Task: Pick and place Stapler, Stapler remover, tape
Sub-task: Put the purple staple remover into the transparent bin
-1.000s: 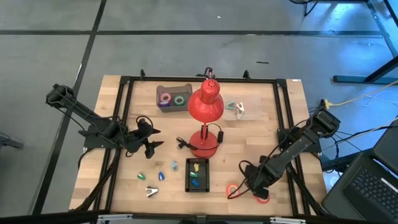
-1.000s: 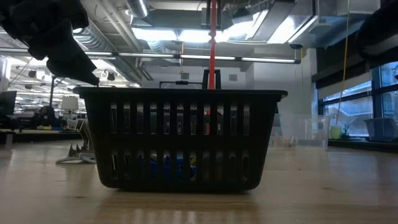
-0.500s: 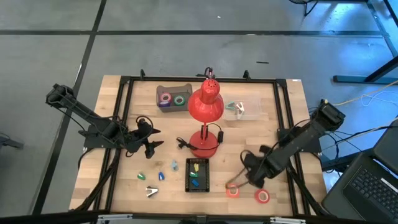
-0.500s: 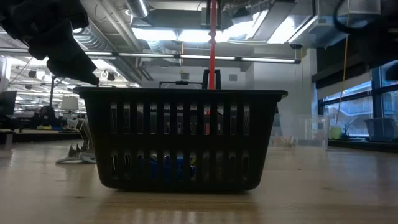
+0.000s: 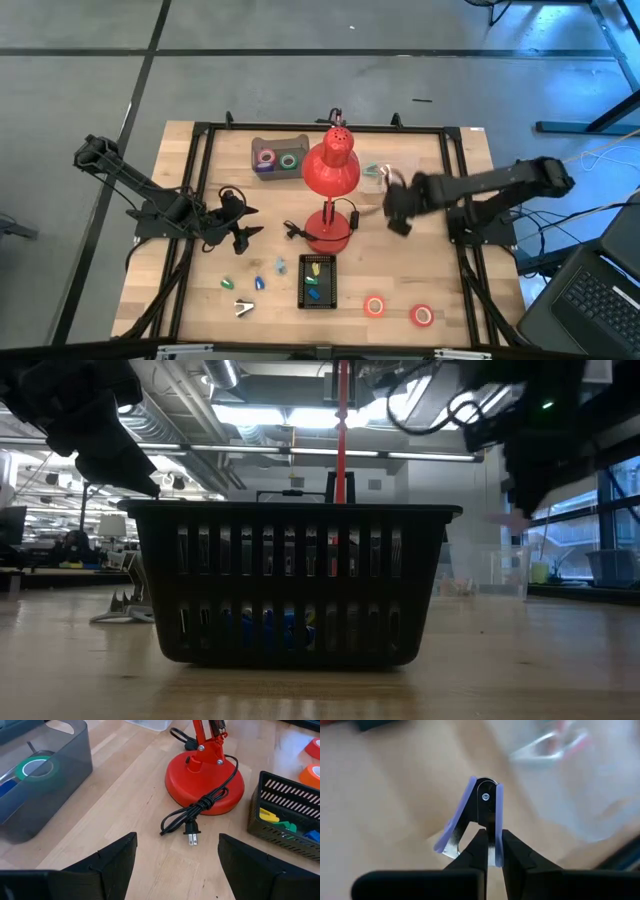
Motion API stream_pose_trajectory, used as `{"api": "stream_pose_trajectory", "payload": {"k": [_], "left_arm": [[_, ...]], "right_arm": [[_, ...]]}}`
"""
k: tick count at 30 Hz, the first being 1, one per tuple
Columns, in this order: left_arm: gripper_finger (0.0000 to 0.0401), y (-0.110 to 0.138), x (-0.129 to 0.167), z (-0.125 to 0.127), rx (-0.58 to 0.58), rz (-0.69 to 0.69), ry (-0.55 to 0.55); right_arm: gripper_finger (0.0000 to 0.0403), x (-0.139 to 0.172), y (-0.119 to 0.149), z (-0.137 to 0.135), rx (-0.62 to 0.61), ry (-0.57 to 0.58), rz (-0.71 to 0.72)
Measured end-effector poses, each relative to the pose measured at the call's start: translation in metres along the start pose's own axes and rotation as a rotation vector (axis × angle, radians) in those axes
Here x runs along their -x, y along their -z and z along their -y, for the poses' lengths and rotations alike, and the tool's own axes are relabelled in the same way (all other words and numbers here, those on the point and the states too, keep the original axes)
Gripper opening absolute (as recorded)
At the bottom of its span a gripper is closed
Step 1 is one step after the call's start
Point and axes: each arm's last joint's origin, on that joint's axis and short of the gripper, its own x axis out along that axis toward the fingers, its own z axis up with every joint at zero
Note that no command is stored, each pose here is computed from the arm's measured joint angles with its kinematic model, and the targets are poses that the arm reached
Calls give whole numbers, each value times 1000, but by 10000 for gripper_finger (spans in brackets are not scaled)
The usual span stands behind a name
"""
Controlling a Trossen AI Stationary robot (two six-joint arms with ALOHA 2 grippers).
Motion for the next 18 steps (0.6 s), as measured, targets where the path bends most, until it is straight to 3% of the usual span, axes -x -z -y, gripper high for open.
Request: {"api": "stream_pose_trajectory", "payload": {"k": [4,9,12,18], "left_arm": [[267,0,0,0,0,-9,10],[267,0,0,0,0,-11,12],[267,0,0,0,1,-5,6],[267,0,0,0,8,-14,15]], "right_arm": [[26,-2,-18,49,-71,11,28],[26,-8,-37,95,-166,-112,121],[26,-20,-46,112,-182,-134,129],[26,-54,-54,133,-167,-99,13]]}}
